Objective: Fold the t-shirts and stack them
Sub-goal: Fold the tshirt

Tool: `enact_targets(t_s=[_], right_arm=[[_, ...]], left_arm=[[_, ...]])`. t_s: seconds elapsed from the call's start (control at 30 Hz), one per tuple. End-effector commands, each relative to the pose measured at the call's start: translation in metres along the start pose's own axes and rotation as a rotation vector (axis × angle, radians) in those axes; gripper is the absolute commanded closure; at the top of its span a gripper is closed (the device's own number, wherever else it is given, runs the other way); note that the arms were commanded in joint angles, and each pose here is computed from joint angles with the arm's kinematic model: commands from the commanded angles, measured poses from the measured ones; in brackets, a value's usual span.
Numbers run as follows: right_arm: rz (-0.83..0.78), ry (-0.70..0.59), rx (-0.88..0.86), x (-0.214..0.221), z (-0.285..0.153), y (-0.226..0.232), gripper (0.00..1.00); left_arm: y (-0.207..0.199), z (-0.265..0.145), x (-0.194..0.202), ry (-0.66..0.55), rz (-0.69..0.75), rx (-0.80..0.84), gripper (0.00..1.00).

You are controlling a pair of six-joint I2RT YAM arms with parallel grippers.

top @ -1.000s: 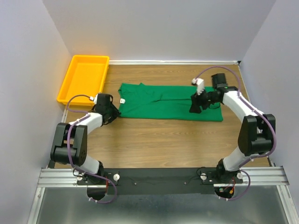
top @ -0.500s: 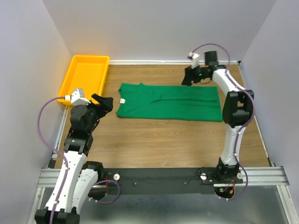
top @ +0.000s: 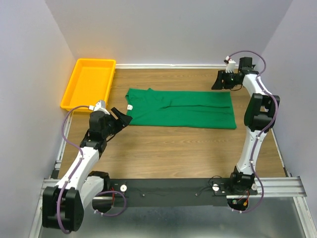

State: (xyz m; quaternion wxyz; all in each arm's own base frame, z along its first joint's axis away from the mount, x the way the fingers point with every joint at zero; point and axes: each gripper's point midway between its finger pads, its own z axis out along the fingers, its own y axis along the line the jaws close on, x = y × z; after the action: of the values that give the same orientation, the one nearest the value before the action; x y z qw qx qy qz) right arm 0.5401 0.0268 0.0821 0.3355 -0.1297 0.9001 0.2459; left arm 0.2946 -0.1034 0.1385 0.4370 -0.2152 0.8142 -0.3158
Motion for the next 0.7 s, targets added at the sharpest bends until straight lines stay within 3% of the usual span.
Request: enact_targets(t_s=[0.0,0.13,0.5,0.6,0.67], right_arm=[[0.127,0.042,0.134,0.026,-0.02,-0.044,0.45],[0.261,0.043,0.201,0.048,-0.036,-0.075,0.5],[0.362,0.103,0.231,0.085,-0.019,-0.088,0.5],[0.404,0.114,0.155,0.095,-0.011,-0.075,0.59],[0.42,0.124,0.147,0.1,-0.01,-0.072,0.7]], left_arm=[[-0.01,0.011,0.007,0.041,-0.05,0.043,0.26],[-0.012,0.011,0.007,0.02,-0.066,0.06,0.26],[-0.013,0.01,0.008,0.019,-0.063,0.068,0.26],[-0.014,0.009,0.006,0.013,-0.061,0.07,0.26],[-0.015,0.009,0.005,0.012,-0.063,0.071,0.26]])
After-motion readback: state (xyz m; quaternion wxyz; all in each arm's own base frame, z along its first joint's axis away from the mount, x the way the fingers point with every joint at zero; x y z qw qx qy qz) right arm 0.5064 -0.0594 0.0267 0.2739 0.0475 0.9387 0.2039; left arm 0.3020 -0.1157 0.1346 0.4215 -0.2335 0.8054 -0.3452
